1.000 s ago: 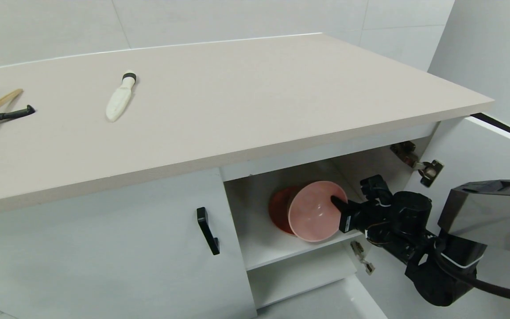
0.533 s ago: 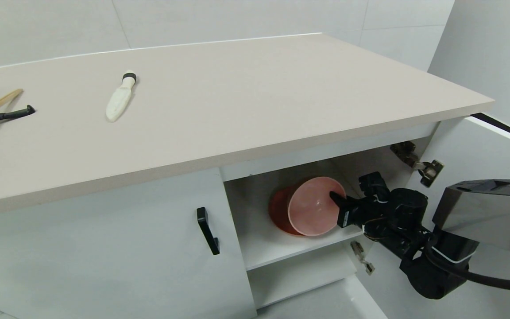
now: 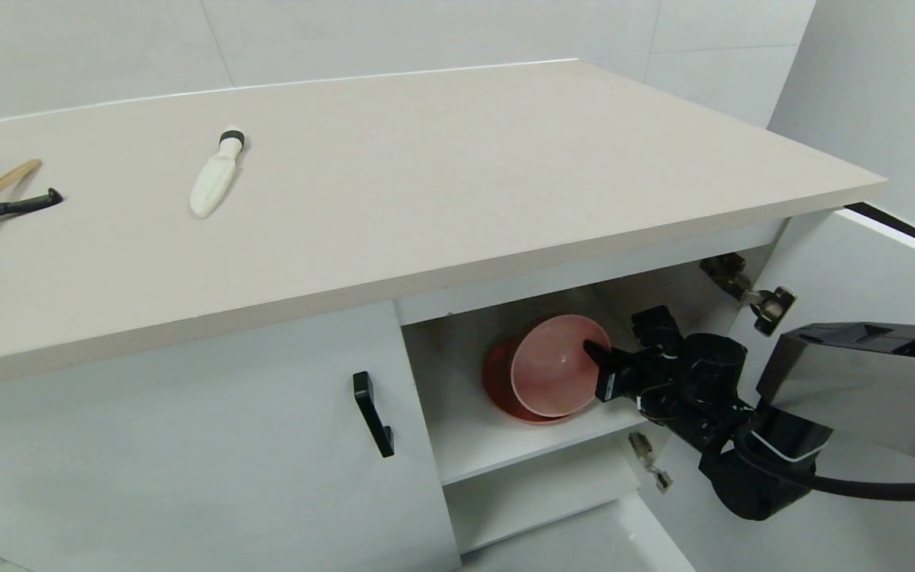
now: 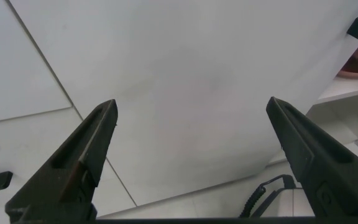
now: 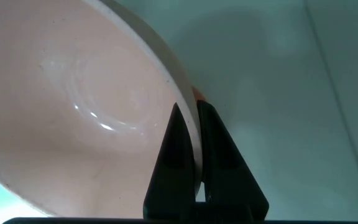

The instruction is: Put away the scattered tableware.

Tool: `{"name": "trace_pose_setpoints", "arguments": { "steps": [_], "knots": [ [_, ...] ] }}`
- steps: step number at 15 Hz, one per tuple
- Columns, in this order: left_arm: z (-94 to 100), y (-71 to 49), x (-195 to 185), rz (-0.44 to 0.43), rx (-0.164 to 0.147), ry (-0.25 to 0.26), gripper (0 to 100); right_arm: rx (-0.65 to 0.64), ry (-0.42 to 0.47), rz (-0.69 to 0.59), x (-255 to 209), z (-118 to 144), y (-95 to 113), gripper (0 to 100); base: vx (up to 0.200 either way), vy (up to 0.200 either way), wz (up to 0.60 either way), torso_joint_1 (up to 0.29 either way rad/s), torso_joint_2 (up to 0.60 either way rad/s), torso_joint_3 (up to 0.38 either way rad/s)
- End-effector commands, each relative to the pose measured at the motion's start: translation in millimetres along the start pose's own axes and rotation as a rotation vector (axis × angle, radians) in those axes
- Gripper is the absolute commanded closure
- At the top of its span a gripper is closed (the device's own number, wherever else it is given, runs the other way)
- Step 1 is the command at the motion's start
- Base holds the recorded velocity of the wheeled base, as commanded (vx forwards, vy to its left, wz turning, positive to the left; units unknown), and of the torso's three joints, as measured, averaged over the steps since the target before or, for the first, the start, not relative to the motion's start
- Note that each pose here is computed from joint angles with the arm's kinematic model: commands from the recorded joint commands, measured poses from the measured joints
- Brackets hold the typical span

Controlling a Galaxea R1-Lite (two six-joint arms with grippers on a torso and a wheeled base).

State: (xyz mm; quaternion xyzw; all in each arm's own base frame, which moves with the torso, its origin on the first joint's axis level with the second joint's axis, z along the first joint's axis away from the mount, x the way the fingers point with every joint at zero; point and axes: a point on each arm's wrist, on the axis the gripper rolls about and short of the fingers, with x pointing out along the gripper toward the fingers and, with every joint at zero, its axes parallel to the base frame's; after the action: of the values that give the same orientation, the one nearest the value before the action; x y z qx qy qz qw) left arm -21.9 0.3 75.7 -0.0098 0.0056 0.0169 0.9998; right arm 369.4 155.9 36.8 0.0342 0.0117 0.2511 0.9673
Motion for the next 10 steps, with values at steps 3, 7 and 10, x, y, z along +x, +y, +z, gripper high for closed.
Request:
{"name": "trace_pose_setpoints", "arguments": {
  "steps": [3,7,10],
  "knots": [
    [0.1,0.0,0.2,0.0,0.0,0.002,0,-0.004,0.004,0.004,-1.5,-0.5,1.9,100,0.0,0.0,0.0,0.0,0.0,0.0],
    [0.1,0.0,0.2,0.0,0.0,0.002,0,-0.003,0.006,0.005,-2.8,-1.4,2.6,100,0.0,0.0,0.0,0.0,0.0,0.0],
    [0.1,0.0,0.2,0.0,0.0,0.002,0,-0.005,0.006,0.005,-3.5,-2.7,2.6,0,0.0,0.0,0.0,0.0,0.0,0.0]
  ]
}}
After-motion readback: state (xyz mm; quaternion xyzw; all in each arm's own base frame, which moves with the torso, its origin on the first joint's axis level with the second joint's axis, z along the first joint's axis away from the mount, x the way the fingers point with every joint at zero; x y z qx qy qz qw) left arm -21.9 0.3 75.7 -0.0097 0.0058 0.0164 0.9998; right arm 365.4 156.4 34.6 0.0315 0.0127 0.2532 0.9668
